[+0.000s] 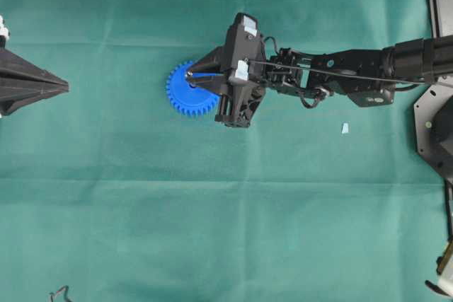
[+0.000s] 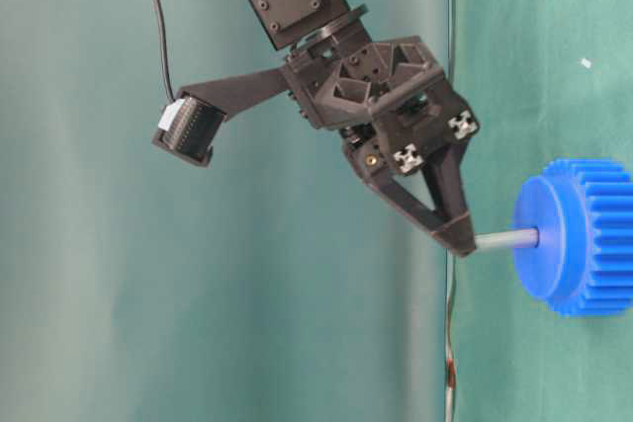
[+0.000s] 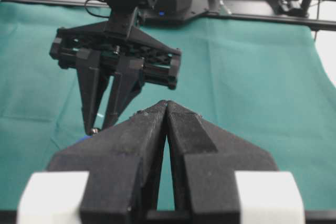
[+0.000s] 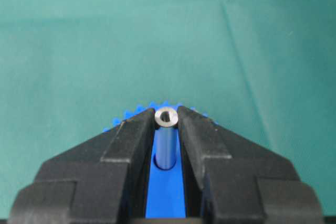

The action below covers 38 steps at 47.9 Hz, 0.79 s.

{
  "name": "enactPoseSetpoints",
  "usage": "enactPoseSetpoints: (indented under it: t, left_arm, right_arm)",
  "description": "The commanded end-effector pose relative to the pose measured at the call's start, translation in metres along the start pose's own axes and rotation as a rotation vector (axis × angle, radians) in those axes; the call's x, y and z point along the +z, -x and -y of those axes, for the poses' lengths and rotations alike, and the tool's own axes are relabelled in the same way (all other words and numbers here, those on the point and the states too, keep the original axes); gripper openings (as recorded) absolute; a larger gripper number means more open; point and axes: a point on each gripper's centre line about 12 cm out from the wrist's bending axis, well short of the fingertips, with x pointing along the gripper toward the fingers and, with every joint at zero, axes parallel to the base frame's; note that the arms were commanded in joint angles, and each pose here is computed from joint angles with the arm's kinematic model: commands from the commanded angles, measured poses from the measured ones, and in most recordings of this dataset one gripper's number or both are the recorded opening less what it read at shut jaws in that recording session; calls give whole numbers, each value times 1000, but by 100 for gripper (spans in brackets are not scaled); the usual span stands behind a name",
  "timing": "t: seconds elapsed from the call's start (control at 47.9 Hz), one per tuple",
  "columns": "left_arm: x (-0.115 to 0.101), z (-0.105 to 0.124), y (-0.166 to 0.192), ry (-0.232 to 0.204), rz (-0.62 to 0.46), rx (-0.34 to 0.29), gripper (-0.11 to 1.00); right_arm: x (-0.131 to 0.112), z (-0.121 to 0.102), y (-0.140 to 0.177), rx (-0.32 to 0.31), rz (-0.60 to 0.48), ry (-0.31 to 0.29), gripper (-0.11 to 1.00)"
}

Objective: Insert the shaft into the center hole of the gear.
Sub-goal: 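Lower the shaft with the right gripper into the blue gear's hole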

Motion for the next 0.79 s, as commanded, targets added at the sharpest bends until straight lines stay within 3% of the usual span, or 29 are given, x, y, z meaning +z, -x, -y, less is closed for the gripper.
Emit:
enactPoseSetpoints:
  t: [0.0, 0.772]
  left_arm:
    - [9, 1, -3, -3, 21, -5, 0]
    - [10, 1, -3, -2, 24, -5, 0]
  right_arm:
    - [18, -6, 5, 14, 52, -3, 17]
    - [9, -2, 2, 5, 38, 6, 17]
